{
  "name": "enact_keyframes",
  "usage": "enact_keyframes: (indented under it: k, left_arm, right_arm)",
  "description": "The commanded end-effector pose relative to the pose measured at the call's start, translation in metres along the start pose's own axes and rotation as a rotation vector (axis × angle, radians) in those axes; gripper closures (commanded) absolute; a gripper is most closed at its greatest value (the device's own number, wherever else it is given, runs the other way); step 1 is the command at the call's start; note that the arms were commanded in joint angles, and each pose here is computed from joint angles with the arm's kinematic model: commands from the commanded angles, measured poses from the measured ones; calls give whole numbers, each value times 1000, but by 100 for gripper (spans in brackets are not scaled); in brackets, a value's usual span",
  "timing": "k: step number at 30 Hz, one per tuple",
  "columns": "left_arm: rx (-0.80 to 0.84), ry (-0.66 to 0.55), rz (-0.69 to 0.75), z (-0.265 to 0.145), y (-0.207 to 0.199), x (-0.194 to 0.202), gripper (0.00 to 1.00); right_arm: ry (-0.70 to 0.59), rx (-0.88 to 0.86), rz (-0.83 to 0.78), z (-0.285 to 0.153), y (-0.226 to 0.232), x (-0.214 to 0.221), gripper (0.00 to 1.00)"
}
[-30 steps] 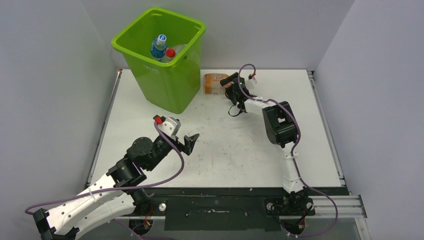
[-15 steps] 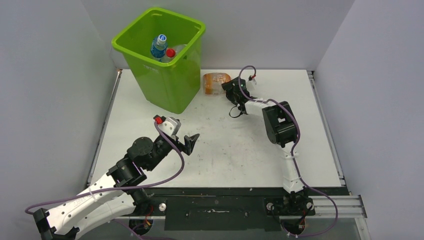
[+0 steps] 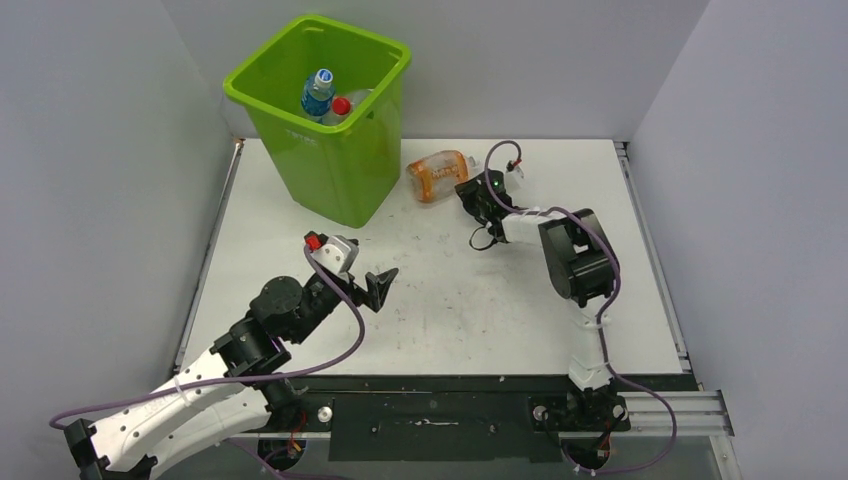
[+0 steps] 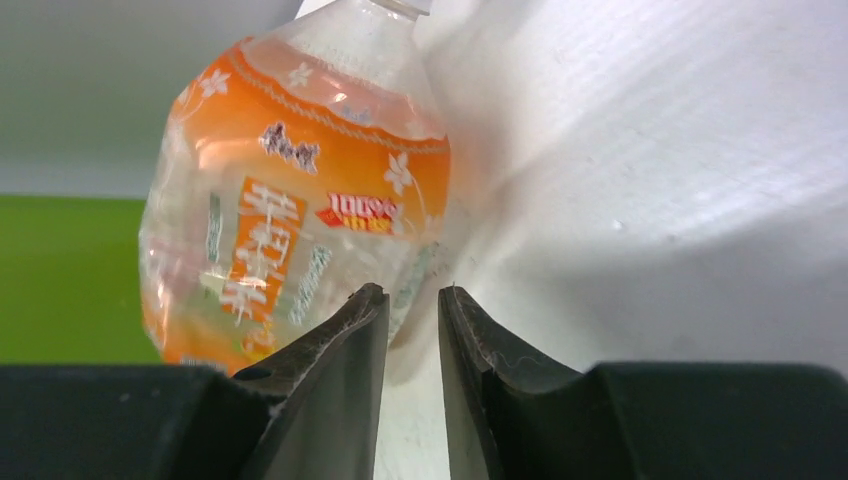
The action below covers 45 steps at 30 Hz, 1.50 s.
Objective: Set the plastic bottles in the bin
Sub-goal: Move the plastic bottle to the center of the board.
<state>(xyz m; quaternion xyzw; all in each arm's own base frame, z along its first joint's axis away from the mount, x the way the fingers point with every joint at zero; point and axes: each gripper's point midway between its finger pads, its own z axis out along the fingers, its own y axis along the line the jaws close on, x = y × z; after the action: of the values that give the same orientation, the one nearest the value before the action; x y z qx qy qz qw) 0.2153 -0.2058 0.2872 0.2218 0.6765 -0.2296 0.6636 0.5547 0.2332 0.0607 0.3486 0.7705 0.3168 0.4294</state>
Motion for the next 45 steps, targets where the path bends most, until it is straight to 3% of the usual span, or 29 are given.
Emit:
enact_keyframes:
  k: [1,6,8,10,12,18,23,45]
  left_arm:
    - [19,-69,-38,-3,-4,-21,4]
    - [39,-80,-52,-5,-8,-25,4]
    - [45,-84,-58,-5,-9,-26,4]
    - [45,-85,-62,-5,-10,-26,4]
    - [41,-80,-60,-5,-9,-24,4]
    - [20,-61,-42,-2,-5,-19,4]
    - [-2,-30,-18,3,-2,-10,4]
    - [-8,-11,-9,5,-2,-5,4]
  right_arm:
    - [-67,-79,-78,-42,38,-37,75]
    - [-62,-77,-150,-78,39,-45,73]
    - [-57,-67,-164,-84,36,-48,59]
    - [-57,-69,-164,-86,36,-53,34]
    - [-64,-74,-162,-84,39,-58,18]
    - [-70,-87,-129,-49,49,-73,0]
    - [-9,-114,-130,-9,60,-66,10]
    - [210,-108,-189,35,56,18,7]
